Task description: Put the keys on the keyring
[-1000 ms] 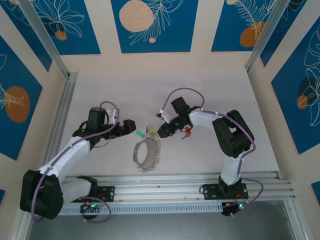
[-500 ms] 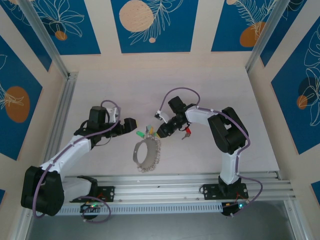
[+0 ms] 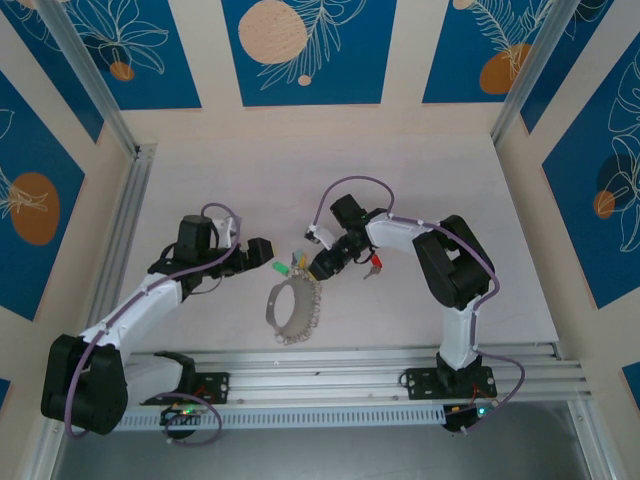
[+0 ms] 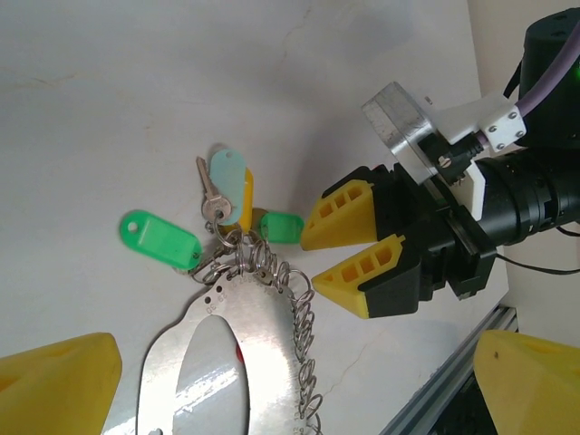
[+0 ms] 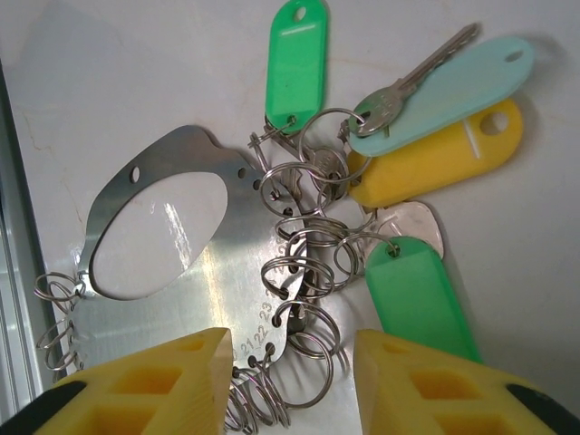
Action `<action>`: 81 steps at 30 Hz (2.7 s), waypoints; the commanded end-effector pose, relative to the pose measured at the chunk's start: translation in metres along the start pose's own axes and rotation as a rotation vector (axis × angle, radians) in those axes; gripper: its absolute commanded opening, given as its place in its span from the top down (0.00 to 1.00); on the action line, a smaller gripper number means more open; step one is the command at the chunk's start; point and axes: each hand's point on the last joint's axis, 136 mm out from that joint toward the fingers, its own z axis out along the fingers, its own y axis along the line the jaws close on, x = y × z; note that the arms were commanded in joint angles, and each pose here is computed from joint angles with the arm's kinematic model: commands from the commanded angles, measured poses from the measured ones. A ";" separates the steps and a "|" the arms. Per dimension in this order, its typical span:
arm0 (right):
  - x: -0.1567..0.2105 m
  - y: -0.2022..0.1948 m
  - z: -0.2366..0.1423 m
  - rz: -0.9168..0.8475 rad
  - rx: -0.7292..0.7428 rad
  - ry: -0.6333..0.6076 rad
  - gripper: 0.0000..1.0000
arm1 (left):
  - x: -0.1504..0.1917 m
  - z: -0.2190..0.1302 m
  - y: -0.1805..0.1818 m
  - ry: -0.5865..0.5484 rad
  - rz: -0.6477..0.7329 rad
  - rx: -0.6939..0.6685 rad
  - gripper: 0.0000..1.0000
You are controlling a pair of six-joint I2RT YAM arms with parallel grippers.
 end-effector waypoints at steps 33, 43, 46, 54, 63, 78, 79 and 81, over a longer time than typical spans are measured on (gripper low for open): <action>0.019 0.005 0.022 -0.034 0.032 0.093 0.60 | -0.015 -0.001 -0.022 -0.061 -0.008 0.096 0.00; 0.022 0.014 0.021 -0.050 0.020 0.092 0.66 | -0.013 -0.004 -0.025 -0.064 -0.013 0.112 0.00; 0.022 0.015 0.021 -0.051 0.018 0.096 0.69 | -0.013 -0.004 -0.025 -0.064 -0.013 0.114 0.00; 0.020 0.017 0.019 -0.054 0.018 0.092 0.81 | -0.013 -0.004 -0.025 -0.064 -0.013 0.116 0.00; 0.018 0.026 0.012 -0.080 0.004 0.073 0.98 | -0.013 -0.006 -0.025 -0.064 -0.005 0.107 0.00; -0.033 0.154 -0.079 -0.510 -0.030 -0.178 1.00 | -0.008 -0.070 -0.096 -0.078 0.329 0.179 0.76; -0.036 0.164 -0.087 -0.530 -0.038 -0.200 1.00 | -0.006 -0.076 -0.106 -0.084 0.371 0.197 0.79; -0.045 0.184 -0.108 -0.568 -0.050 -0.260 1.00 | -0.003 -0.088 -0.127 -0.089 0.450 0.245 0.87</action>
